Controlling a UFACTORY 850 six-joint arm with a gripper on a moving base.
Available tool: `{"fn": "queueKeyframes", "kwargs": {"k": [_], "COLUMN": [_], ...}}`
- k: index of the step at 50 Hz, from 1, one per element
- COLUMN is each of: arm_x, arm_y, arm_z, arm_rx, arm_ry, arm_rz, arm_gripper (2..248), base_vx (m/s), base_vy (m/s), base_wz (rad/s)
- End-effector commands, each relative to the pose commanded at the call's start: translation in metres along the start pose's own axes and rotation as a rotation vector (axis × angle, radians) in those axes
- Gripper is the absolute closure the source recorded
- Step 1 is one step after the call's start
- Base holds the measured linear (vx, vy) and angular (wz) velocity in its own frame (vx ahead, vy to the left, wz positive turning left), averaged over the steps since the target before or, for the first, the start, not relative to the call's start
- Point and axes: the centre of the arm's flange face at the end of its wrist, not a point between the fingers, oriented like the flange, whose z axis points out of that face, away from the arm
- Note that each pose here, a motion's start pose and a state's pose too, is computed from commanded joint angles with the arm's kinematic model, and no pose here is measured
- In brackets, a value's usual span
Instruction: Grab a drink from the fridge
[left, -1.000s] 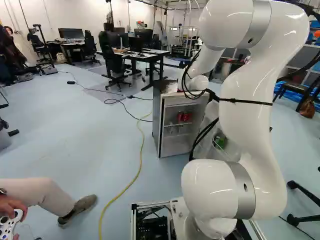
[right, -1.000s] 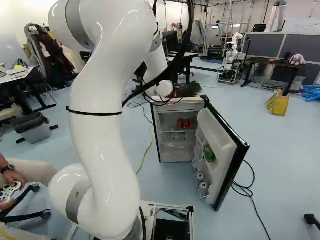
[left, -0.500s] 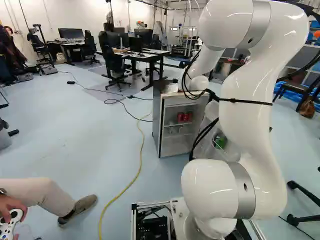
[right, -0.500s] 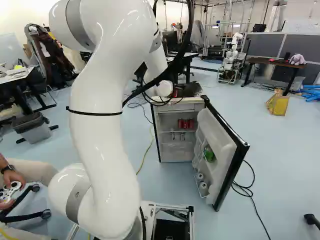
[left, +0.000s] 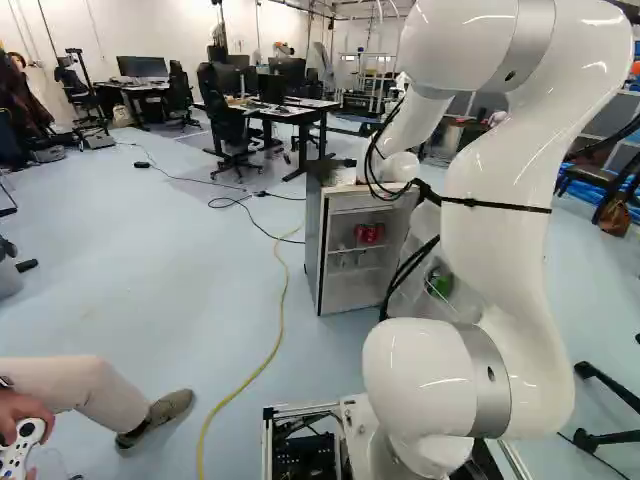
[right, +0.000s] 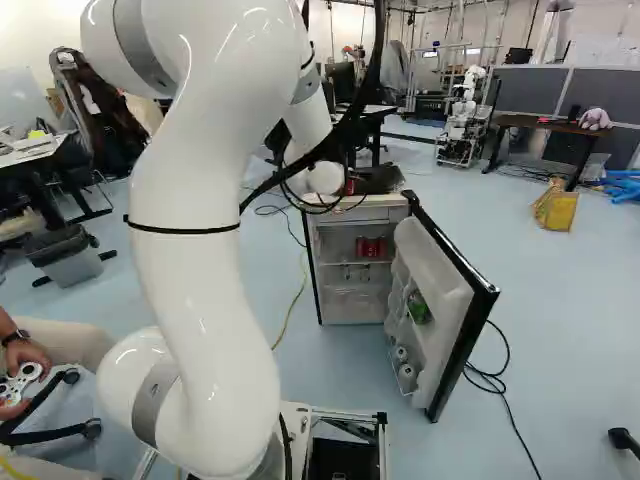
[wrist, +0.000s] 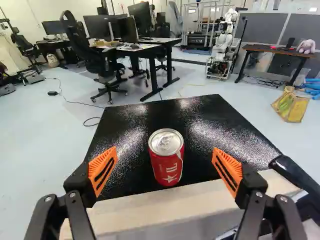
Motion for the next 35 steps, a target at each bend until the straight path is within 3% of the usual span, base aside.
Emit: {"fn": "queueKeyframes", "kwargs": {"k": [35], "arm_x": [-0.018], "arm_y": [-0.009], "arm_z": [-0.069], "arm_rx": [-0.002], "arm_ry": [-0.033], "arm_rz": [0.006], "arm_gripper": [3], "base_vx": [0.0], "base_vy": [0.0], "base_wz": [0.0]}}
